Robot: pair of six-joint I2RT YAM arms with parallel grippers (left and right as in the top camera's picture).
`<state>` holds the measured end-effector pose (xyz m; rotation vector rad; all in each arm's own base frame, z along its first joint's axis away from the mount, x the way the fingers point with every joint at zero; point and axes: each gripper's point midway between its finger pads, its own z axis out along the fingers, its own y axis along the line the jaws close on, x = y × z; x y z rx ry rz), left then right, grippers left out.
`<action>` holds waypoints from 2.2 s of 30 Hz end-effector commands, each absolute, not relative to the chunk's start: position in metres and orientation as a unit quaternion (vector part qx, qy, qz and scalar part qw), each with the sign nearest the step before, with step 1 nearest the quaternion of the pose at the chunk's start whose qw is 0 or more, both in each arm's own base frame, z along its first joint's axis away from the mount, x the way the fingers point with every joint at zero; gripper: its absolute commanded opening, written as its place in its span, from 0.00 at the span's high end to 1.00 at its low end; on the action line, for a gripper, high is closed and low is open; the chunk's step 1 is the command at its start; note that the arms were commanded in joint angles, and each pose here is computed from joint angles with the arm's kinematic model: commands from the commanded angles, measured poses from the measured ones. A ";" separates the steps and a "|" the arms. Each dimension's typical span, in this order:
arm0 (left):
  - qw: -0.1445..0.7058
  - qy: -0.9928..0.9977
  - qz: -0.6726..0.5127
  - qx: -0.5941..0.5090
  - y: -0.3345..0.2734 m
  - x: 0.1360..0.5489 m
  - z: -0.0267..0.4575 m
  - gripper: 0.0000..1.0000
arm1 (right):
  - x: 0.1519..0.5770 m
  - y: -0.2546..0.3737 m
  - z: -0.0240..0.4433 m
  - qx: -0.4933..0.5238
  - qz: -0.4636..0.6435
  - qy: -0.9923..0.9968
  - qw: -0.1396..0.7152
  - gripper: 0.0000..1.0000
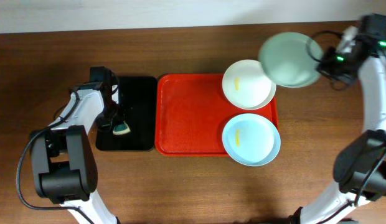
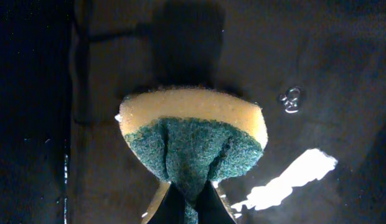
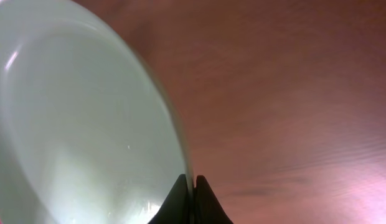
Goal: Clean dirty plates on tray and stack at the side
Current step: 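Carry the pale green plate right, past the red tray, with the right gripper, then set the pale green plate on the table right of the tray, release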
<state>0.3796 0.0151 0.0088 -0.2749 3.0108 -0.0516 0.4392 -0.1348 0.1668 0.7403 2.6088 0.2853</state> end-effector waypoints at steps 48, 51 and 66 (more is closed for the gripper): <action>0.058 0.994 -0.021 -0.087 0.016 0.382 0.007 0.98 | 0.385 -0.171 0.044 0.360 0.044 0.918 0.159 0.87; 0.058 0.994 -0.020 -0.088 0.016 0.382 0.007 0.98 | 0.379 -0.179 0.043 0.365 0.015 0.918 0.154 0.83; 0.058 0.994 -0.020 -0.087 0.016 0.383 0.007 0.98 | 0.390 -0.153 0.058 0.274 0.081 0.945 0.156 0.48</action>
